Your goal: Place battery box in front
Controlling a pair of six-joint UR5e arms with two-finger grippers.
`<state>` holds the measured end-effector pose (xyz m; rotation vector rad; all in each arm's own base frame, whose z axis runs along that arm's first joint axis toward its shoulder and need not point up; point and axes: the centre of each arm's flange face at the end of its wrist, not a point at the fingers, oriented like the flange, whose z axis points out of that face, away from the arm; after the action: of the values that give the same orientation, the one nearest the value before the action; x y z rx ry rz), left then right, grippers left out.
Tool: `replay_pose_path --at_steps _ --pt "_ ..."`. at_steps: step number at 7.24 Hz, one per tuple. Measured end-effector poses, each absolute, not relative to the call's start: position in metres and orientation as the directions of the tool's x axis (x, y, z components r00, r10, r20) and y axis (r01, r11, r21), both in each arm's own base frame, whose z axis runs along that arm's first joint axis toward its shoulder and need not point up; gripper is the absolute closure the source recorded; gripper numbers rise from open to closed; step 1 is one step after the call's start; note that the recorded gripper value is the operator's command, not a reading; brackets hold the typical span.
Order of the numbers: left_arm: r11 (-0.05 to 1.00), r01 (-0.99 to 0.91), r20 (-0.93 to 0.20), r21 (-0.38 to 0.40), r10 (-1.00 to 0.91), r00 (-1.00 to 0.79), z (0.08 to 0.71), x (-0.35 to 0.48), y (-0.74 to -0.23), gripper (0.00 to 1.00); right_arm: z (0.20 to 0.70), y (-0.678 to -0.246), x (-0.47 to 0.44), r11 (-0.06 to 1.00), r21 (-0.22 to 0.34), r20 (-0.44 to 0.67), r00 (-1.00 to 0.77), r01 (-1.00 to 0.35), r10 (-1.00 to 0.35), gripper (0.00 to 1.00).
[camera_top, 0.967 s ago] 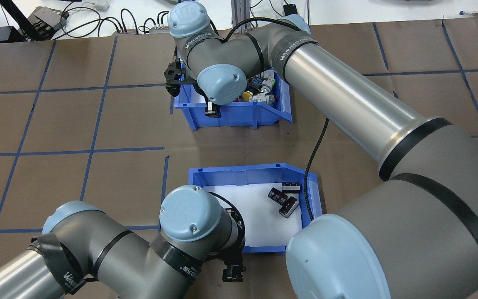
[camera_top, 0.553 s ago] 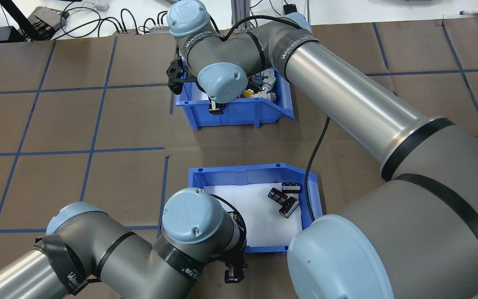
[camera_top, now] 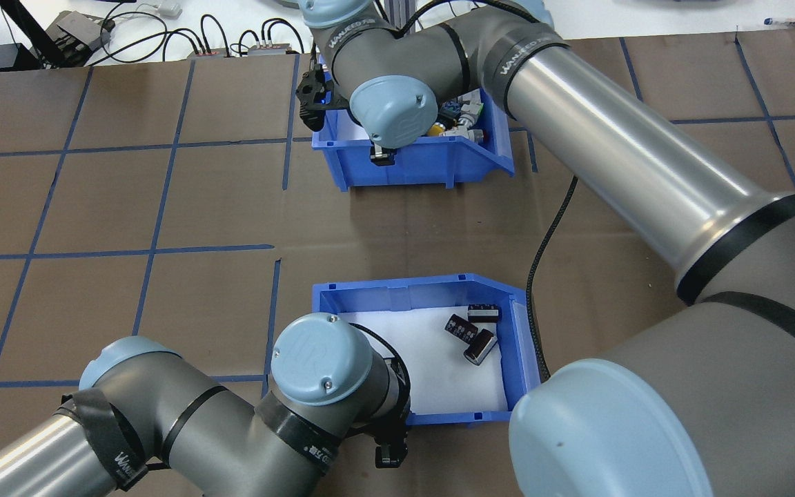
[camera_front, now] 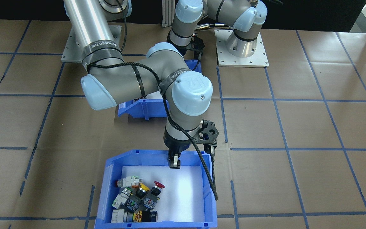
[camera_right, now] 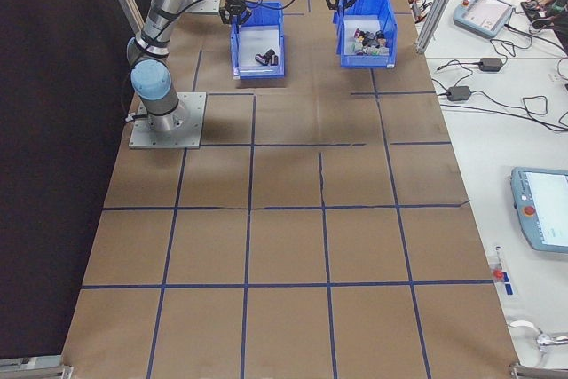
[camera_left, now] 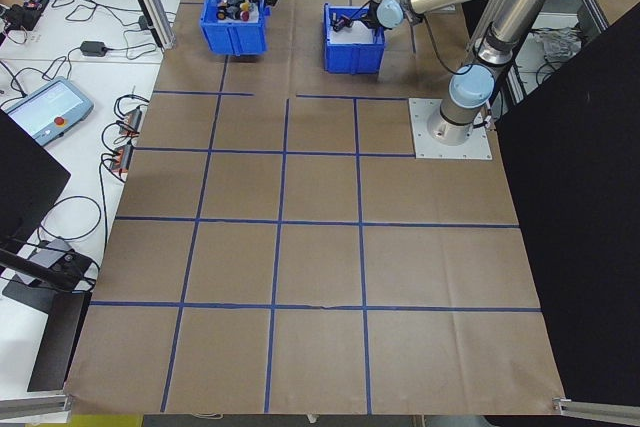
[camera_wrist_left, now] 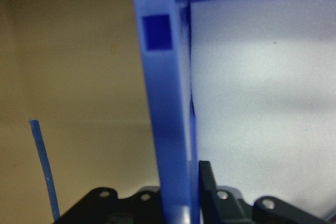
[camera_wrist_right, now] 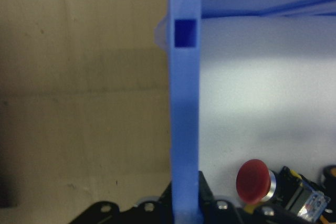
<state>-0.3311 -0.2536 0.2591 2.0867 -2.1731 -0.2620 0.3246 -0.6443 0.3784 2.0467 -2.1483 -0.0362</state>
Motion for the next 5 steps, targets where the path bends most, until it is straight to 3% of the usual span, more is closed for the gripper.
replay_pose_path --at_steps 2,5 --pt "0.072 -0.972 0.031 0.224 -0.997 -0.066 0.281 -0.324 -0.261 1.0 0.397 -0.642 0.246 0.105 0.143 0.08 -0.094 -0.984 -0.992 1.0" --pt "0.078 -0.971 0.114 0.225 -0.992 -0.053 0.313 -0.273 -0.296 1.0 0.411 -0.6 0.13 0.089 0.117 0.053 -0.084 -0.989 -0.995 1.0"
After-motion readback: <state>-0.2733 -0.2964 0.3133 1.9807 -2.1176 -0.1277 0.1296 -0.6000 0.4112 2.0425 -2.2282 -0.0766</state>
